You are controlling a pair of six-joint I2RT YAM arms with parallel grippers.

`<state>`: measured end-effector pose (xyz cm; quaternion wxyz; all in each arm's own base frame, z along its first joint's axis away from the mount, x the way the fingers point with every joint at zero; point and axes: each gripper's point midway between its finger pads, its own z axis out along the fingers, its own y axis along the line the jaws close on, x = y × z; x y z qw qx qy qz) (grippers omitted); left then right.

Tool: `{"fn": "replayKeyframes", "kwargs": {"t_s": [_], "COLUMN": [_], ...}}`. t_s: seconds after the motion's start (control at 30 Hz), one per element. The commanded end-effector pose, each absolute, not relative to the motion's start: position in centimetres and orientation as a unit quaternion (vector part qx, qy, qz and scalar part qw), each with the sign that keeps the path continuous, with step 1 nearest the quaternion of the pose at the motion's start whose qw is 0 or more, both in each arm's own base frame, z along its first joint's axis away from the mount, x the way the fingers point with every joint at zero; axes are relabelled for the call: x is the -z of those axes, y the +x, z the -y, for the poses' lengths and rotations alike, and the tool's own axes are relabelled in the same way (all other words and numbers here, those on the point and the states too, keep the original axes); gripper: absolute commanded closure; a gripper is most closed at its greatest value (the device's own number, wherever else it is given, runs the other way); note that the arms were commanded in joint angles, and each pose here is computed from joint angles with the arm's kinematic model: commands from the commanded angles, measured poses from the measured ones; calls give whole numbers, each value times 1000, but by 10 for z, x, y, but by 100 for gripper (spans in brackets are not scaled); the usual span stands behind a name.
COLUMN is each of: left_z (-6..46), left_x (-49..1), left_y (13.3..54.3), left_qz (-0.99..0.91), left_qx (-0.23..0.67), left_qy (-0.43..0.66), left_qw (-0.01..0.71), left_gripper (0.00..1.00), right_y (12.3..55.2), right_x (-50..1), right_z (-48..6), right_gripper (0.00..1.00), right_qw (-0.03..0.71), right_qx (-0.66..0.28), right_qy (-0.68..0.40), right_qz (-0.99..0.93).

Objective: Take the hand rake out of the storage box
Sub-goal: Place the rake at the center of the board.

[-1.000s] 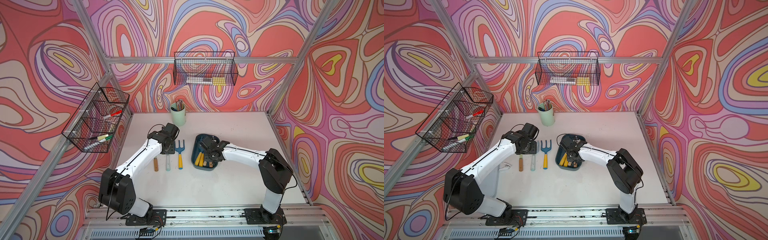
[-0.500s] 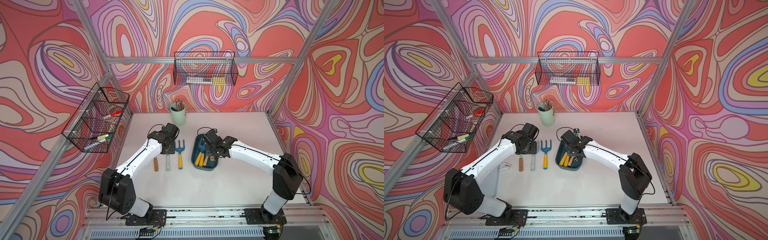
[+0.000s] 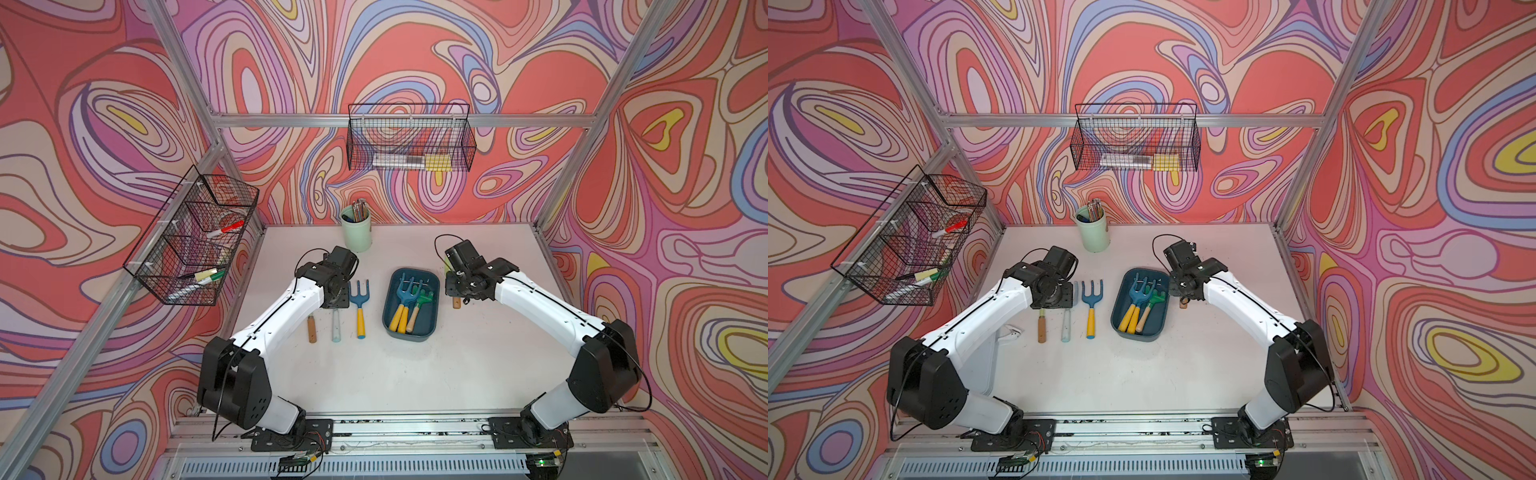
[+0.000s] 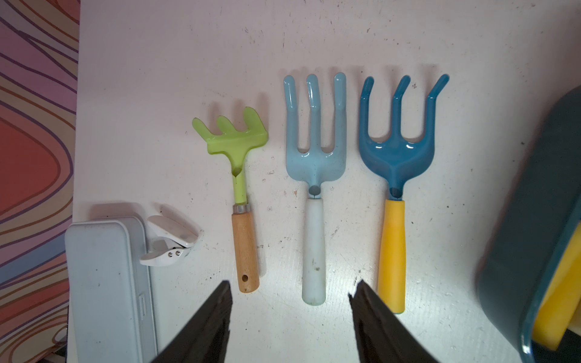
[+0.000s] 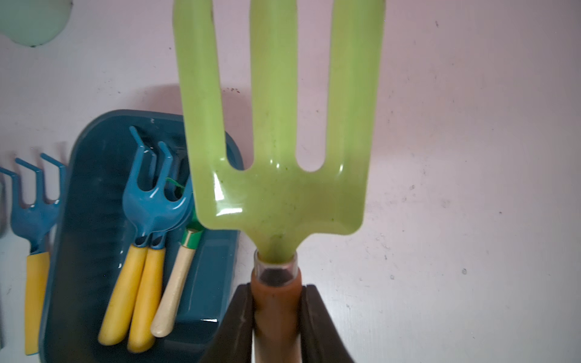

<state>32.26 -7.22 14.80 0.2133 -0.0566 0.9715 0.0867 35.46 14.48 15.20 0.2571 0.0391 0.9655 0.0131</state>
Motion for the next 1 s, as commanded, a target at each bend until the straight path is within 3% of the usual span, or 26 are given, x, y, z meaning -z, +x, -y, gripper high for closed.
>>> {"fn": "replayKeyframes", "kwargs": {"t_s": [0.0,0.37,0.97], "left_z": [71,68,62], "left_x": [-155,-158,-159], "left_y": [323,321,318], "left_qz": [-970,-969,-967], "left_qx": [-97,-103,-115], "left_qy": [-55,-55,-53], "left_qw": [216,217,220], "left_gripper": [36,36,35], "right_y": [343,342,346], "right_x": [-131,-76,-33], "right_z": [-133,-130,-132], "right_gripper": [100,100,100], "right_qw": [224,176,139], "right_qx": [-23,-36,-34], "right_qy": [29,21,0], "right_qz": [-974,-983,-990]}}
